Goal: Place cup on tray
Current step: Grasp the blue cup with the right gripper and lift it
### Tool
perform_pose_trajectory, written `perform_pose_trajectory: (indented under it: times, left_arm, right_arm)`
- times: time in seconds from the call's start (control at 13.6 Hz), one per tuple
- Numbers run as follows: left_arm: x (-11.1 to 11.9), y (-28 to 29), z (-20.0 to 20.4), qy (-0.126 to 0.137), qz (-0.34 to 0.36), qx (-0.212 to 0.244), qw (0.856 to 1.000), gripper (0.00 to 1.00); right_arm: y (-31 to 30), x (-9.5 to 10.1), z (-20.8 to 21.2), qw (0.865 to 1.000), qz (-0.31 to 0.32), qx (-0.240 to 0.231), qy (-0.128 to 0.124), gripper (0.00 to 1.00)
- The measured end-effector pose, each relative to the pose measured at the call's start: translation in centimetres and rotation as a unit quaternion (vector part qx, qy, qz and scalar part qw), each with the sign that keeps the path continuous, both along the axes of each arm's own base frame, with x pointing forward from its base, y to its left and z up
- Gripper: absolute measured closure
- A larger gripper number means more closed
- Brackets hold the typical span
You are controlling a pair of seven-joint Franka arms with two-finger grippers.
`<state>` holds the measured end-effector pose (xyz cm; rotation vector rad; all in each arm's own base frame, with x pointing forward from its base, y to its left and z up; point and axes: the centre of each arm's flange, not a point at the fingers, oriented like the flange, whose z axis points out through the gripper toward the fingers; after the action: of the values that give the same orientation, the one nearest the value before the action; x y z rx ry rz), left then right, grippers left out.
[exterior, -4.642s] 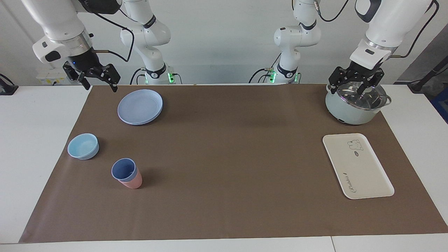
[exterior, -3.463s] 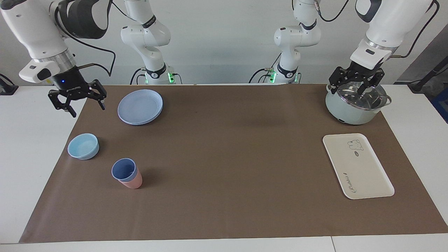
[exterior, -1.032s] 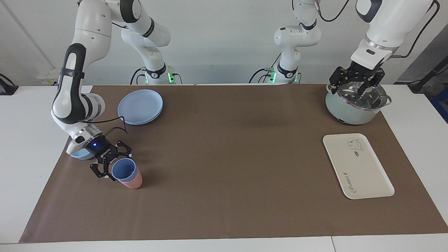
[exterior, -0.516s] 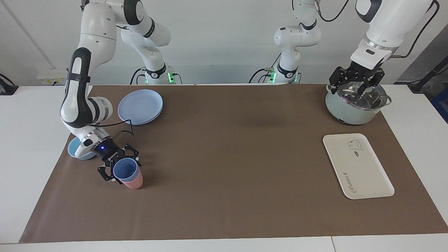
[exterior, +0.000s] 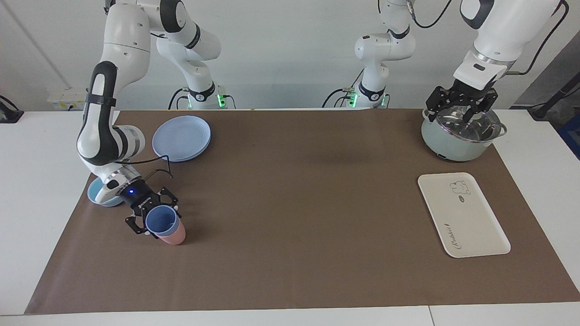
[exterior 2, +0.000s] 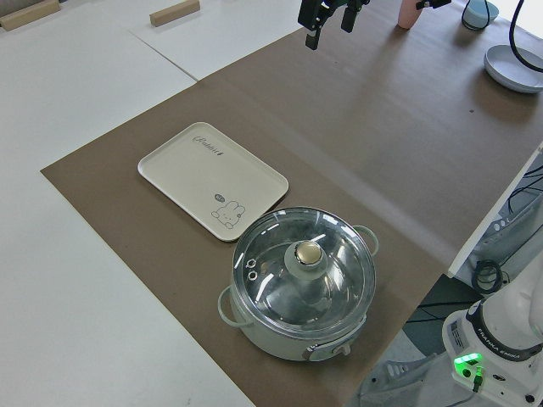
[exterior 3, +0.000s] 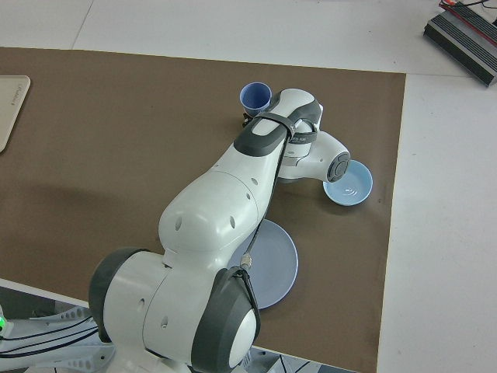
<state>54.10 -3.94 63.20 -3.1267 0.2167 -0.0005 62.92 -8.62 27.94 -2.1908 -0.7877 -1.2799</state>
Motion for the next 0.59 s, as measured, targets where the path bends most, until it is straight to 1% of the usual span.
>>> perform_pose_trajectory:
  times: [0.07,0.15,0.29,0.37,0.44,0.59]
  left_arm:
    - [0.0,0.0,0.0,0.0,0.0,0.0,1.0,0.0]
    - [0.0,-0.1,0.0,0.0,0.0,0.0,1.0,0.0]
    - [0.0,-0.9,-0.1,0.0,-0.007,-0.003,1.0,0.0]
    - [-0.1,-1.7,-0.3,0.001,-0.011,-0.008,1.0,0.0]
    - [-0.2,-2.6,-0.5,0.0,-0.008,-0.017,1.0,0.0]
    - [0.0,-4.6,-1.2,-0.007,0.003,-0.036,0.999,0.0]
  right_arm:
    - [0.2,0.5,1.2,1.0,0.0,-0.022,0.0,0.13]
    - [0.7,0.9,3.0,0.999,0.007,-0.048,0.012,0.13]
    - [2.2,1.3,8.3,0.993,0.026,-0.097,0.055,0.13]
    - [2.6,1.1,11.1,0.989,0.034,-0.126,0.073,0.13]
    - [2.9,0.7,13.6,0.984,0.037,-0.149,0.086,0.13]
    - [3.3,-0.4,17.1,0.977,0.048,-0.174,0.11,0.13]
